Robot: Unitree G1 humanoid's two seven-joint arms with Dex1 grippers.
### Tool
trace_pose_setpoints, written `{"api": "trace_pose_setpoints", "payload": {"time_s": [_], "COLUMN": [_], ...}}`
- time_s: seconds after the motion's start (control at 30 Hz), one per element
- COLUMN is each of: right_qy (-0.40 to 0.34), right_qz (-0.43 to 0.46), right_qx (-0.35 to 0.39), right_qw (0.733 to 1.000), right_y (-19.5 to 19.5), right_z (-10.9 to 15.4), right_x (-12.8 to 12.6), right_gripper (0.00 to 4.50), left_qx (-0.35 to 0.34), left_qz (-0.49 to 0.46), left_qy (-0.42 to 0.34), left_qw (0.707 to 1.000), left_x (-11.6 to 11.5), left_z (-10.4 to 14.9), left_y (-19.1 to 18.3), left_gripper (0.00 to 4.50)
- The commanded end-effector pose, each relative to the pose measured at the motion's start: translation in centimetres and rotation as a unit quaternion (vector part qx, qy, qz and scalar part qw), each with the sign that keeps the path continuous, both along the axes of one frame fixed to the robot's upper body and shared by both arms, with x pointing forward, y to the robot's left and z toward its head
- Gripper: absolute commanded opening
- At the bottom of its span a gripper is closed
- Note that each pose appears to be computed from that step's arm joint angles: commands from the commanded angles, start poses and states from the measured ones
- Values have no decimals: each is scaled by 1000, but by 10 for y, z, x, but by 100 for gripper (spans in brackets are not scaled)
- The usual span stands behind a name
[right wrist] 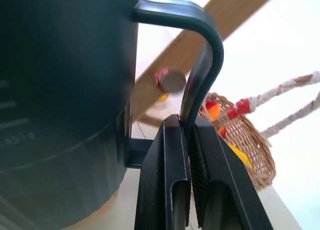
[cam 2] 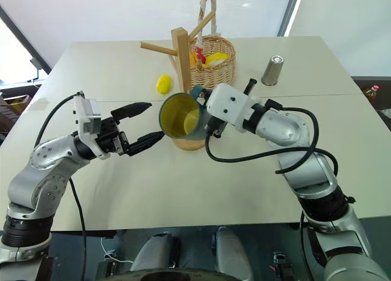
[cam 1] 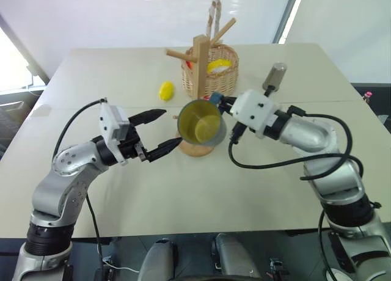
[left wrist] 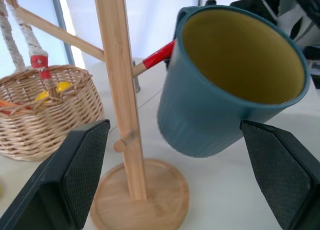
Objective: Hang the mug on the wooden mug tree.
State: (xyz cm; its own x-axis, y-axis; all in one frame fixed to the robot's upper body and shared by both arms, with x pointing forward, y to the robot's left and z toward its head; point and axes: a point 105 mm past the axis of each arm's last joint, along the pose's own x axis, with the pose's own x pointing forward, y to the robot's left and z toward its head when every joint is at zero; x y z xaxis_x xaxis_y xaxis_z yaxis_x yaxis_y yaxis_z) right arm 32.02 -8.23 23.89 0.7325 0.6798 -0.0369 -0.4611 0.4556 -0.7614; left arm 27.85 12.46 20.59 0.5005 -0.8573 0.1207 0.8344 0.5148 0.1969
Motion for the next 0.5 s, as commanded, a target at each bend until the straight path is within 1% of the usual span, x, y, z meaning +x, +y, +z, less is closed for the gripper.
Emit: {"api": "trace_pose_setpoints", "payload": {"time_s": [0.03, 0.2, 0.3, 0.4, 0.47, 0.5], "right_qy": [-27, -23, -21, -36, -40, -40], "right_qz": [-13, -25, -22, -29, -38, -46], "right_qx": [1, -6, 0, 4, -7, -10], "right_qw": [1000, 999, 1000, 999, 998, 998], "right_y": [4, 5, 8, 6, -2, -8], "right_z": [12, 11, 14, 22, 24, 25], "right_x": [4, 11, 11, 11, 11, 10], "right_gripper": [4, 4, 95, 251, 346, 346], "left_qx": [-4, -6, -6, -6, -6, -8], "left_qz": [-2, 0, 1, 2, 4, 8], "left_qy": [-28, -29, -29, -29, -28, -28], "left_qw": [1000, 1000, 1000, 1000, 1000, 1000], "left_x": [-5, -5, -5, -5, -4, -4], "left_z": [13, 13, 13, 13, 13, 13], "left_y": [0, -1, -1, -1, 0, 2], "left_gripper": [450, 450, 450, 450, 450, 450]}}
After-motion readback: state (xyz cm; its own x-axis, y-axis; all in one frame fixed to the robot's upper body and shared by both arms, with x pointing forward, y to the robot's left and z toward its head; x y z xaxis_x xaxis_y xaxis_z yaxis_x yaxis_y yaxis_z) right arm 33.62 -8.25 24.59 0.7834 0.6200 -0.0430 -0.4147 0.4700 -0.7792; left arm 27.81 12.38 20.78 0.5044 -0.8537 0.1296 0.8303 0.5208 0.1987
